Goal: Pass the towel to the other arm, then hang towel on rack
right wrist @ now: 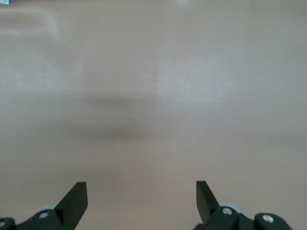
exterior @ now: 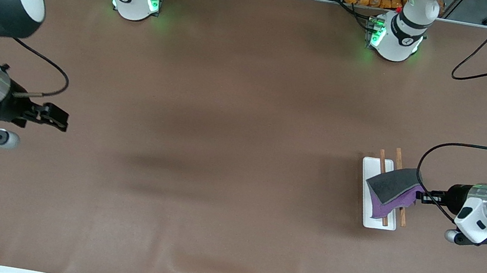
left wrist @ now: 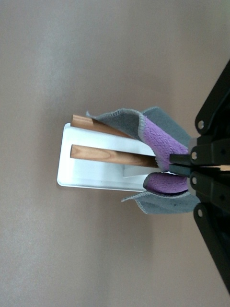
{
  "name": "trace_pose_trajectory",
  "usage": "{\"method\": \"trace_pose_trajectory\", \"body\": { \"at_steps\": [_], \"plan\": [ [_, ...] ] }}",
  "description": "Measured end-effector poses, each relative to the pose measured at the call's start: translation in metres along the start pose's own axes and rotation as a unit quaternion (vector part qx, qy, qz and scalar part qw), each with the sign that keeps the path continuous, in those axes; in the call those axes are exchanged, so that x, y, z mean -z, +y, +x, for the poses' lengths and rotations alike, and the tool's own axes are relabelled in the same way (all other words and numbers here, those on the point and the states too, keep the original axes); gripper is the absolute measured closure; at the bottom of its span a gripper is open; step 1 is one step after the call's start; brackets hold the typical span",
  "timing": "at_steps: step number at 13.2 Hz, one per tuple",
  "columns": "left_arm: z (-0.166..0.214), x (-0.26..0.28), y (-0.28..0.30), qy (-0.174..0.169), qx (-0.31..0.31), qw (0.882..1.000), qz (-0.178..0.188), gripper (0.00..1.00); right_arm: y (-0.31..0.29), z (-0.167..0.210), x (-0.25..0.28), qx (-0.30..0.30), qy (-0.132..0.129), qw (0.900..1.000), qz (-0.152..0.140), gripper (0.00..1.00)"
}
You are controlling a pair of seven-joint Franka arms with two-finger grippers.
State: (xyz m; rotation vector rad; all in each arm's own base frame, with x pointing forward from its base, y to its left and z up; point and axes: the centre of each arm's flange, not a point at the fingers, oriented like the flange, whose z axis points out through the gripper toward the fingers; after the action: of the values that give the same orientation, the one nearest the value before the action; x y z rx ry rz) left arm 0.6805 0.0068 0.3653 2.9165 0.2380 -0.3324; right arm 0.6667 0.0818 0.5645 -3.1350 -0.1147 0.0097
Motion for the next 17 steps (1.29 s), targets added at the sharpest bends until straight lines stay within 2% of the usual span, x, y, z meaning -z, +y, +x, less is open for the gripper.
{"method": "trace_pose_trajectory", "body": {
  "at_steps": [4, 9, 10, 14, 17],
  "plan": [
    [0.005, -0.011, -0.015, -0.009, 0.011, 1.000, -0.002, 0.98, 0.042, -0.021, 0.019, -0.010, -0.030, 0.999, -0.010, 0.00],
    [0.012, -0.027, -0.033, -0.022, 0.016, 1.000, -0.005, 0.98, 0.072, -0.058, 0.021, -0.033, -0.036, 0.999, -0.018, 0.00],
    [0.013, -0.030, -0.034, -0.023, 0.015, 1.000, -0.006, 0.93, 0.074, -0.066, 0.022, -0.036, -0.036, 0.999, -0.020, 0.00],
    [0.014, -0.035, -0.036, -0.028, 0.015, 0.999, -0.006, 0.49, 0.068, -0.093, 0.030, -0.036, -0.028, 0.999, -0.027, 0.00],
    [0.015, -0.026, -0.035, -0.019, 0.012, 1.000, -0.007, 0.20, 0.066, -0.095, 0.013, -0.033, -0.017, 0.999, -0.029, 0.00]
  ]
}}
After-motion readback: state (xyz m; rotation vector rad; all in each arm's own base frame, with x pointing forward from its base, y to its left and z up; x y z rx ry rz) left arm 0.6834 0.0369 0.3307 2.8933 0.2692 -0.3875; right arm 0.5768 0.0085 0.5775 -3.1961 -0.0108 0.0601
